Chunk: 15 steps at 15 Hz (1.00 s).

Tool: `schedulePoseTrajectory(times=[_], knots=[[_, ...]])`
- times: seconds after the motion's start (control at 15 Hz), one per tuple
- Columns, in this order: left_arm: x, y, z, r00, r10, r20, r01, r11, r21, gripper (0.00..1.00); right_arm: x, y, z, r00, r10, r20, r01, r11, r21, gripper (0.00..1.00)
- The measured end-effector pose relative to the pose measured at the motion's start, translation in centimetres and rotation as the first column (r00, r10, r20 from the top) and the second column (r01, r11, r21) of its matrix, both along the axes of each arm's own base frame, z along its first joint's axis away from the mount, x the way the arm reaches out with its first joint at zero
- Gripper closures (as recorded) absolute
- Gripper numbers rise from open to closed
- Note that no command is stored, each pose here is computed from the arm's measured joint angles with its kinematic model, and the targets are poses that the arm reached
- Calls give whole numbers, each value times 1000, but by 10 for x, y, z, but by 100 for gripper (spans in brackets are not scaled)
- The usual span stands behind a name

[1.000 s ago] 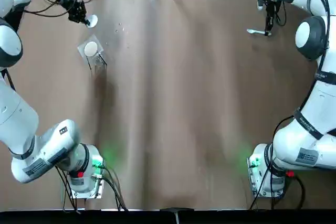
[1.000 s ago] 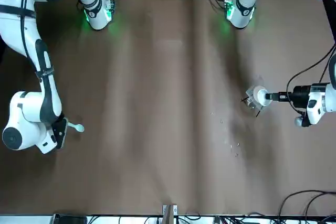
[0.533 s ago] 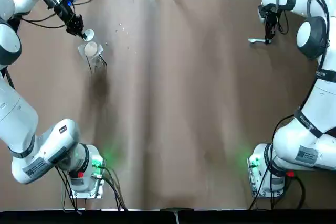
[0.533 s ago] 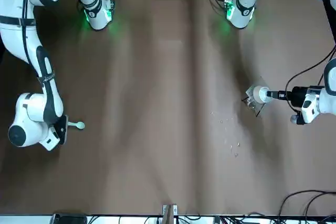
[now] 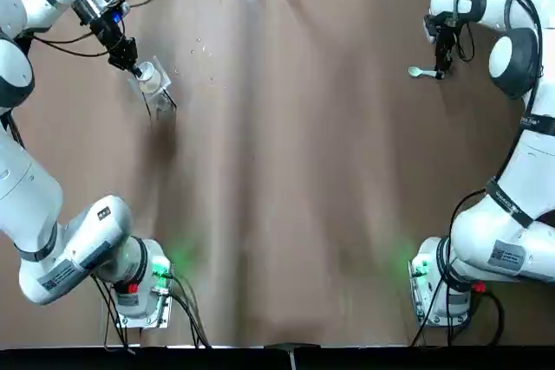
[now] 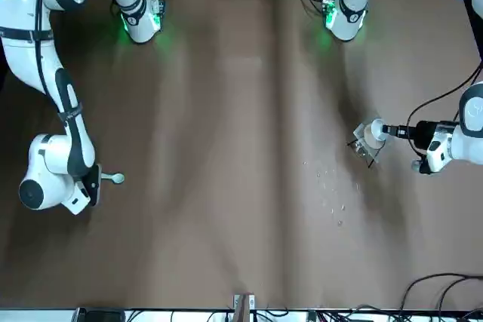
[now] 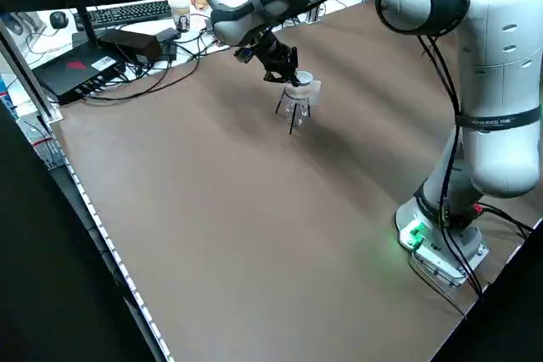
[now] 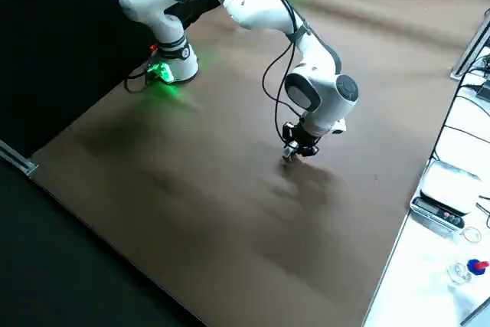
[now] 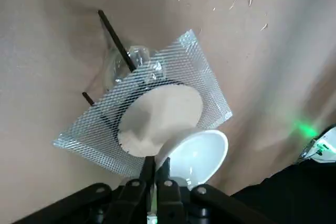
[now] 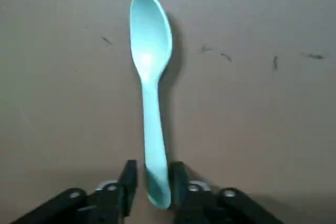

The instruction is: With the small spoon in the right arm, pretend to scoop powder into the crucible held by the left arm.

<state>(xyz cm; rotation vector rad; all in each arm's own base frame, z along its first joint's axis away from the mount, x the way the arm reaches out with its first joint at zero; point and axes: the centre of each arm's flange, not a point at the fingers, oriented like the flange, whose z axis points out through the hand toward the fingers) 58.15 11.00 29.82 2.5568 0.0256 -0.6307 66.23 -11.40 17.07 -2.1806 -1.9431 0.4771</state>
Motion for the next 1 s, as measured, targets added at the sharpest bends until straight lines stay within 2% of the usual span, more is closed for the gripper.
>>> schedulePoseTrajectory(times=[0.33,0.4,0.6,0.67,0.8,1.0], knots=[[-11,4,-13,1000,-14,-21,13,1000,-18,94,-1,1,1,1000,0,-8,0,1000,2,17],[-13,5,-15,1000,-18,-24,18,1000,-14,94,0,1,4,1000,0,-4,0,1000,1,11],[-16,9,-18,999,-34,-27,34,999,-6,94,4,2,28,1000,-26,-16,26,1000,16,12],[-16,9,-18,999,-37,-25,37,999,-6,94,7,4,62,996,-84,-38,84,996,12,13],[-15,8,-18,999,-39,-20,39,999,-6,94,9,14,94,982,-182,-51,181,983,-23,13],[-11,4,-21,999,-40,-5,40,999,-2,94,15,58,135,956,-295,1,294,952,-88,13]])
